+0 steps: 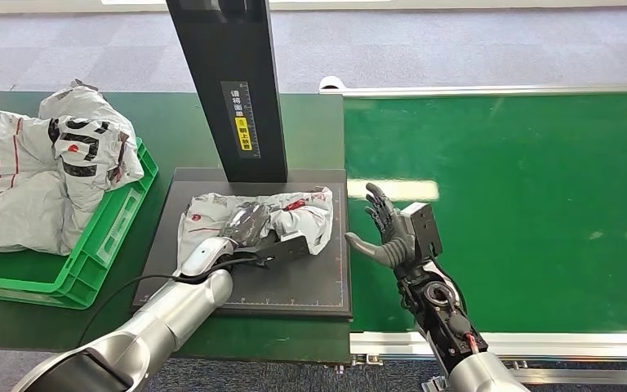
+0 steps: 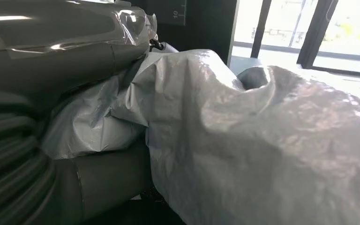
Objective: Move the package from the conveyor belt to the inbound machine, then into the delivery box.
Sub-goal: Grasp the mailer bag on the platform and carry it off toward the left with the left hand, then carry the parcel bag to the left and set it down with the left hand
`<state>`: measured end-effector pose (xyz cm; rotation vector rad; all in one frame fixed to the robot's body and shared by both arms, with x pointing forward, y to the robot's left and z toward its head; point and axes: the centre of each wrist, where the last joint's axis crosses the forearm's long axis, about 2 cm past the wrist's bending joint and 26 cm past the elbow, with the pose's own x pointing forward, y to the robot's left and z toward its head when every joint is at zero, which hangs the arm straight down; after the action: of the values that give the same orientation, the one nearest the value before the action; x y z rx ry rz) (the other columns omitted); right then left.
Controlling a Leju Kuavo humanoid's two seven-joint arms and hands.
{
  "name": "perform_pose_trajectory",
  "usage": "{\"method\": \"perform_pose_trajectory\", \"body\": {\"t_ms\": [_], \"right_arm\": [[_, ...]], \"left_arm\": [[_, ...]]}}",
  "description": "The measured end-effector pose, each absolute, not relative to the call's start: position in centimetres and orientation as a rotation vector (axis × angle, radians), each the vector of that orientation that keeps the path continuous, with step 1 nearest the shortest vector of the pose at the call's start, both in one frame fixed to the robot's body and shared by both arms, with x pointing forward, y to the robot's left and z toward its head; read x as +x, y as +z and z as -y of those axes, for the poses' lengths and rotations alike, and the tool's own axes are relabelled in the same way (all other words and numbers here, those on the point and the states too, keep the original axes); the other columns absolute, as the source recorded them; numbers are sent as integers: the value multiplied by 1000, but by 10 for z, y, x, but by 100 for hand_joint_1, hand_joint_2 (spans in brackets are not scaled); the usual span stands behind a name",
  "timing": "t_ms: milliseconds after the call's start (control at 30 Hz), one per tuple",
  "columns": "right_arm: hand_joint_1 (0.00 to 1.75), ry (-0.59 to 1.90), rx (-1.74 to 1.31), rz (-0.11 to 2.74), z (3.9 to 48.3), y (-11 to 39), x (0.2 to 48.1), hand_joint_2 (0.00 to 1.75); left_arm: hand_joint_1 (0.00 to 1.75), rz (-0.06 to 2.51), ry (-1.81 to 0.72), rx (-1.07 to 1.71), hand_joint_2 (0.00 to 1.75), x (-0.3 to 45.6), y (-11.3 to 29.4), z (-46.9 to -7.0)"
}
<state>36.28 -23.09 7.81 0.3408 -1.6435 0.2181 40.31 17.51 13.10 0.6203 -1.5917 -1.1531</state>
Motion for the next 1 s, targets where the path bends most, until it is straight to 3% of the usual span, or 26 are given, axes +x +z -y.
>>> {"method": "perform_pose_trajectory", "body": {"t_ms": [367, 567, 1000], "right_arm": [[0, 212, 342, 1650, 231, 73, 357, 175], [0, 191, 336, 1656, 232, 71, 354, 175], [0, 159, 322, 1662, 239, 66, 348, 175]], "left_arm": [[175, 1927, -963, 742, 175, 393, 131, -178], [175, 2308, -877, 833, 175, 382, 149, -175], [175, 2476, -549, 1078, 175, 360, 193, -195]]}}
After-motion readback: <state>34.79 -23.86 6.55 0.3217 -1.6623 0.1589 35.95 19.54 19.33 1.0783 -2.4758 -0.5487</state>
